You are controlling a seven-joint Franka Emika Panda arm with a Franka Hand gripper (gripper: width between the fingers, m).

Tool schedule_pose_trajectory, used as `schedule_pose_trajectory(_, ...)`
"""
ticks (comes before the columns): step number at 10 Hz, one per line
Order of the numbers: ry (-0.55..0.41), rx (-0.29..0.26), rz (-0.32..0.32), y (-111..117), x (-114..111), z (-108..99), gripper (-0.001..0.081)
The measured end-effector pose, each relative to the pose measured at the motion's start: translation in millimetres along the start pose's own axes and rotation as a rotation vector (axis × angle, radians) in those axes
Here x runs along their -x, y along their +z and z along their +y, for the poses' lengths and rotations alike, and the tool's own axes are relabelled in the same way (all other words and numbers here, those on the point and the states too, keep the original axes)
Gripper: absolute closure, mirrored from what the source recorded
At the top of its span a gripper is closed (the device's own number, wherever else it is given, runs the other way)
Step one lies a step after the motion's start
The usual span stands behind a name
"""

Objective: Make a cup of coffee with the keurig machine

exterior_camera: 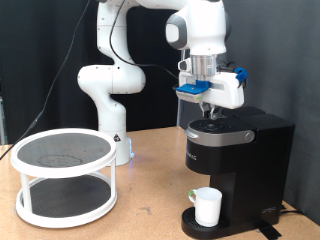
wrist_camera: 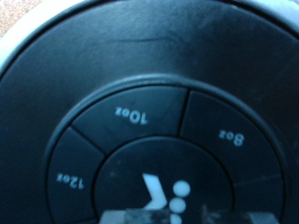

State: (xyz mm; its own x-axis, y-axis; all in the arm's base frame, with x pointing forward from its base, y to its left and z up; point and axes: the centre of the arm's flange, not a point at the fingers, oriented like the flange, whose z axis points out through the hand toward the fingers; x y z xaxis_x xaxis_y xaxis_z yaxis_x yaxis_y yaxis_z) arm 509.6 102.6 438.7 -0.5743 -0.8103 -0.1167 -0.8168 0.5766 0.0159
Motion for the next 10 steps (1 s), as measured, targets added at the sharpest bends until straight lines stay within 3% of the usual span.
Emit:
schedule_pose_trajectory(6,0.028,0.017,-0.011,13,0,-9,0.0806)
schedule_pose_trajectory(10,0.060,0.080,-0.012,14,-1,-17,0.0806)
